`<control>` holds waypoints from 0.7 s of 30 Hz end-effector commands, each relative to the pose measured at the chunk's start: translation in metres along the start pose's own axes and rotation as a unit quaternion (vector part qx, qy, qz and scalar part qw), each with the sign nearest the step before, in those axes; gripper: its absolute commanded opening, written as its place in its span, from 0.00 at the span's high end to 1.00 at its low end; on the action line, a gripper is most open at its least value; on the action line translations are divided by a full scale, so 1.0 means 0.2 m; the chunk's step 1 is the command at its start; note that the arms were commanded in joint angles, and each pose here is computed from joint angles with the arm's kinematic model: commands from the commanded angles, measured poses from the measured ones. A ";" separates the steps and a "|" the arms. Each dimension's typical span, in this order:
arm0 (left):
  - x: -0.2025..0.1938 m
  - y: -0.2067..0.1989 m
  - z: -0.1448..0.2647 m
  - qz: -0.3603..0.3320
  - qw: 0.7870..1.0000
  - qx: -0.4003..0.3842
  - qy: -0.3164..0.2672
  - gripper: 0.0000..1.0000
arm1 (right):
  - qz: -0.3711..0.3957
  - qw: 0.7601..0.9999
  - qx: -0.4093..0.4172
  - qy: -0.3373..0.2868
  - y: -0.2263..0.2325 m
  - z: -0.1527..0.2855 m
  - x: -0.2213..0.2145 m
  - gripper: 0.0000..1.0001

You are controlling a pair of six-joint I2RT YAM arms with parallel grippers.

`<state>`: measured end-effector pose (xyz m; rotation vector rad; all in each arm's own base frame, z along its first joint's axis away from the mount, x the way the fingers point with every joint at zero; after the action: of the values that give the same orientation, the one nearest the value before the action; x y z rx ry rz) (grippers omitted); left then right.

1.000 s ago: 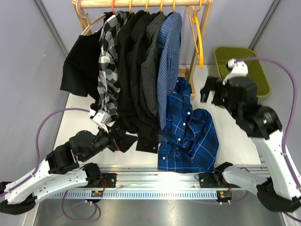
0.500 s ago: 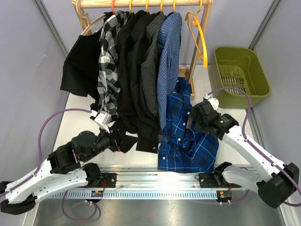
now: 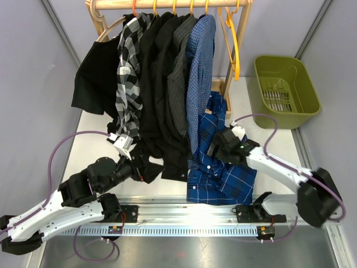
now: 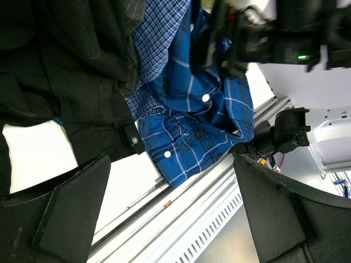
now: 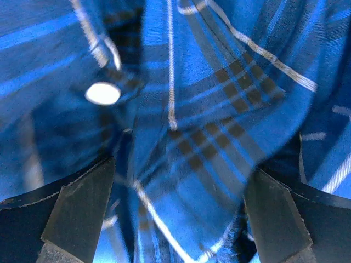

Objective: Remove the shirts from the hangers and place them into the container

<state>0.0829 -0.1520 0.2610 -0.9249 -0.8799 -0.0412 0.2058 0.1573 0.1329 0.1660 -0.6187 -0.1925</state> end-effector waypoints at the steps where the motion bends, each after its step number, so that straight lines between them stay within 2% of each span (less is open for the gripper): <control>1: 0.01 -0.03 0.00 0.009 1.000 -0.018 -0.008 0.01 | -0.005 0.999 -0.036 0.000 0.06 -0.12 -0.02 0.01; 6: 0.02 -0.02 0.03 0.012 1.000 -0.022 -0.014 0.01 | 0.015 0.993 -0.117 0.013 0.03 -0.24 -0.05 0.00; 11: 0.02 -0.01 0.05 0.014 1.000 -0.021 -0.019 0.01 | 0.016 0.990 -0.139 0.009 0.00 -0.25 -0.06 0.03; 13: 0.01 0.00 0.05 0.016 1.000 -0.020 -0.017 0.01 | 0.009 0.989 -0.144 0.001 -0.01 -0.26 -0.07 0.10; 14: 0.01 0.00 0.05 0.017 1.000 -0.021 -0.016 0.01 | 0.004 0.988 -0.157 -0.003 -0.04 -0.27 -0.08 0.19; 17: 0.00 -0.01 0.05 0.020 0.999 -0.026 -0.012 0.01 | -0.001 0.982 -0.189 -0.009 -0.10 -0.26 -0.10 0.34; 19: -0.01 0.00 0.05 0.022 0.999 -0.026 -0.012 0.01 | -0.014 0.981 -0.193 -0.011 -0.13 -0.26 -0.10 0.38; 21: -0.01 0.00 0.05 0.024 0.999 -0.029 -0.012 0.01 | -0.035 0.981 -0.192 -0.014 -0.16 -0.25 -0.08 0.54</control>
<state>0.0772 -0.1440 0.2577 -0.9532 -0.8778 -0.0216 0.2155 0.1534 0.0736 -0.1350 -0.5423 -0.2817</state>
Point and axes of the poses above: each gripper's point midway between its finger pads, its own z axis back along the fingers, its own y axis along the line the jaws close on, x = y × z, the point moved 6 cm from there along z, back along the fingers, and after that the axes turned 10 degrees about z, right-handed, at the moved point
